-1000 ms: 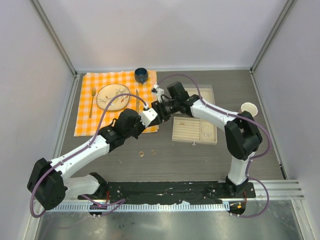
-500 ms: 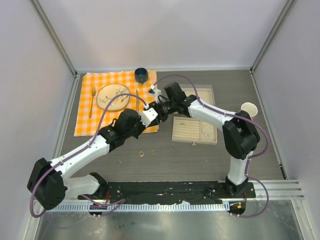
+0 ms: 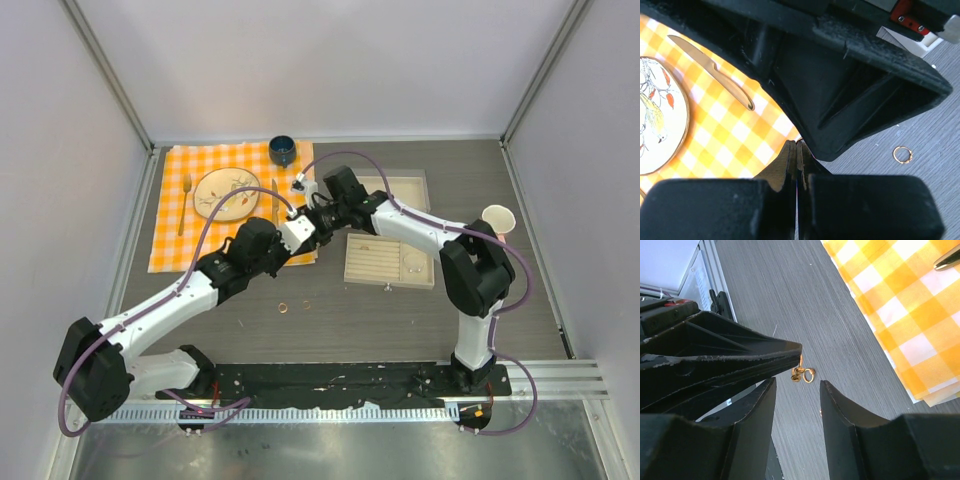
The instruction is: Organize the mixed jewelry
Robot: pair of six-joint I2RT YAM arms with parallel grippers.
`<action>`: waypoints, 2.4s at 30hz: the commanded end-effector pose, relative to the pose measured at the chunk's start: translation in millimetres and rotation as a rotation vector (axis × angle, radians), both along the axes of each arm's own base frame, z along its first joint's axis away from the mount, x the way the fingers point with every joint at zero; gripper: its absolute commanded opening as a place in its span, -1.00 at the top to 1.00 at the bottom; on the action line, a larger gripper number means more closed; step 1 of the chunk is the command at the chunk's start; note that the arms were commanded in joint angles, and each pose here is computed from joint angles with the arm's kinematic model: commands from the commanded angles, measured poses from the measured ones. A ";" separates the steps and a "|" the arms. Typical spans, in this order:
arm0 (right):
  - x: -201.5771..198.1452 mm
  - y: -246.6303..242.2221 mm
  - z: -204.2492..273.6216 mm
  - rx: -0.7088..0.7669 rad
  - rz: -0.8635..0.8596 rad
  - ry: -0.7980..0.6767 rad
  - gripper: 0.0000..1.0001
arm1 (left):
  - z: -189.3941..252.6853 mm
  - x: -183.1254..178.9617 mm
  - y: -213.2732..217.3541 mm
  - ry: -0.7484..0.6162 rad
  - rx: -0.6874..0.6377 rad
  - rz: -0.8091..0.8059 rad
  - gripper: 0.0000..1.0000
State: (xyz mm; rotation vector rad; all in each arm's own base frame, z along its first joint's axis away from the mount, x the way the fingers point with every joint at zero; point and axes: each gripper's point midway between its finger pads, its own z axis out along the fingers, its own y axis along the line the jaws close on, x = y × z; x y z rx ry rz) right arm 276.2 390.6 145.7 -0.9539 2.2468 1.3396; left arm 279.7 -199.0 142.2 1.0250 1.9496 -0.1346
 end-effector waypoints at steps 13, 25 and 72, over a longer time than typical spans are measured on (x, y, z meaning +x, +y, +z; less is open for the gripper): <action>7.1 12.0 14.4 0.024 0.020 -0.069 0.16 | 27.4 6.0 -10.1 -0.063 -0.080 -0.004 1.00; 9.4 13.7 13.1 0.022 0.019 -0.069 0.23 | 27.5 4.4 -12.9 -0.057 -0.090 -0.015 1.00; 4.5 16.9 34.1 0.067 0.051 -0.081 0.86 | 7.9 3.5 -21.0 -0.016 -0.085 -0.043 1.00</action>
